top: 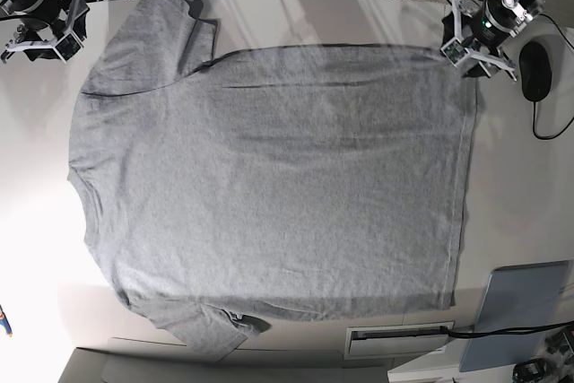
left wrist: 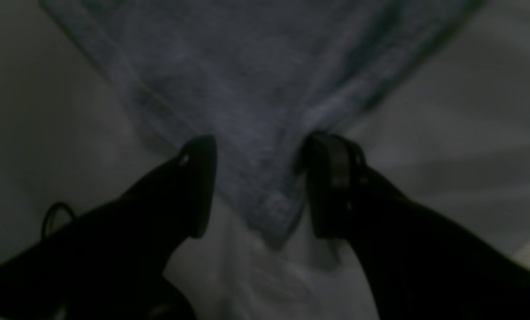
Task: Fold the T-shirt properly
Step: 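Move both grippers down to the shoulder corners of the grey T-shirt, then grasp the shirt's shoulder edges with both grippers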
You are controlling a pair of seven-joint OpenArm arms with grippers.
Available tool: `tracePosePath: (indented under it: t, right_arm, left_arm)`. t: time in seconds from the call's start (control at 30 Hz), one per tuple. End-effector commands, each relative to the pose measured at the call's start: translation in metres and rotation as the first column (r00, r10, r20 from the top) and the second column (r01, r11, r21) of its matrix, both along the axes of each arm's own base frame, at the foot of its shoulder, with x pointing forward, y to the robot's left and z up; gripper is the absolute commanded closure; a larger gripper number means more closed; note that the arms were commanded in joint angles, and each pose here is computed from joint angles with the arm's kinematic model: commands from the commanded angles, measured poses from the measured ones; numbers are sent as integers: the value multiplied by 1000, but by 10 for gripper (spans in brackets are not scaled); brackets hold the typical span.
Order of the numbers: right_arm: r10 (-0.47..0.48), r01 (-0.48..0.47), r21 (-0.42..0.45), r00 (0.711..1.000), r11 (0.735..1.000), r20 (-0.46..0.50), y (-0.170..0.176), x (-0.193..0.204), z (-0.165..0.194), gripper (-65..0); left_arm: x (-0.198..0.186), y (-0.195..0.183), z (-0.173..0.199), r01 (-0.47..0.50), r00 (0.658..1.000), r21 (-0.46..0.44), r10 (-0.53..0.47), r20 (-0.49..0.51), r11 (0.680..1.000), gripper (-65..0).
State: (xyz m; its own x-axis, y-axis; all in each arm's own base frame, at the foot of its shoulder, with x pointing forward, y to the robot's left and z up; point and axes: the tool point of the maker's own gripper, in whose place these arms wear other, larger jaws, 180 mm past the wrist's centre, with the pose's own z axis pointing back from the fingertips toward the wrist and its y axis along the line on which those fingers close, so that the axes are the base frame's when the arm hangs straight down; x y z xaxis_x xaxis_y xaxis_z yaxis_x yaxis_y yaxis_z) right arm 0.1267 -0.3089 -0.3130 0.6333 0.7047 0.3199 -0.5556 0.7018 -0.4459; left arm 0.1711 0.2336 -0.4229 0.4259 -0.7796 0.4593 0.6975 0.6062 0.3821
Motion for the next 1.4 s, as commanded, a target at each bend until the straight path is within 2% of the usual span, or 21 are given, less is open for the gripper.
tracePosePath:
  t: [0.0,0.1,0.27,0.33,0.5,0.53,0.67,0.77,0.87,0.97,1.03,1.1,1.27,1.37]
  right_arm:
    - [23,-23,2,999,1000,35,2,7,8,-290]
    - [48,-49,9,997,999,62,6,12,11,-290]
    - [146,-141,-77,987,987,64,2,17,16,-289]
    - [181,-171,-114,981,979,74,0,22,19,-289]
    - [246,-226,-184,965,957,92,-2,27,24,-289]
    - [255,-234,-194,962,953,93,-2,28,24,-289]
    - [299,-275,-228,951,934,77,1,28,21,-289]
    - [375,-357,-233,927,904,34,14,23,5,-289]
    - [472,-477,-251,877,842,-85,20,11,-24,-289]
    - [537,-556,-341,829,758,-157,15,11,-41,-289]
    - [555,-588,-367,807,721,-203,13,11,-49,-289]
    - [564,-603,-358,796,713,-220,15,10,-57,-289]
    - [577,-627,-305,779,717,-246,24,7,-83,-289]
    - [585,-639,-298,769,709,-258,28,9,-96,-289]
  left_arm:
    - [-7,17,-9,-6,999,71,9,-49,997,-344]
    - [-2,22,-15,-16,999,55,18,-47,998,-343]
    - [-6,28,-24,16,996,82,-9,-92,997,-332]
    - [-10,27,-26,29,994,78,-20,-109,997,-272]
    - [-25,16,-32,95,977,34,-86,-195,995,-30]
    - [-26,16,-32,96,976,34,-87,-198,995,0]
    - [-29,16,-33,95,975,34,-86,-204,995,0]
    - [-28,16,-33,92,977,36,-84,-199,995,0]
    - [-28,16,-33,92,977,37,-83,-198,995,0]
    - [-28,16,-33,91,977,37,-82,-197,995,0]
    - [-28,16,-33,91,977,37,-82,-197,995,0]
    - [-27,17,-32,89,978,38,-80,-194,995,0]
    - [-27,17,-33,90,978,39,-80,-195,995,0]
    - [-27,17,-32,90,978,38,-81,-194,995,0]
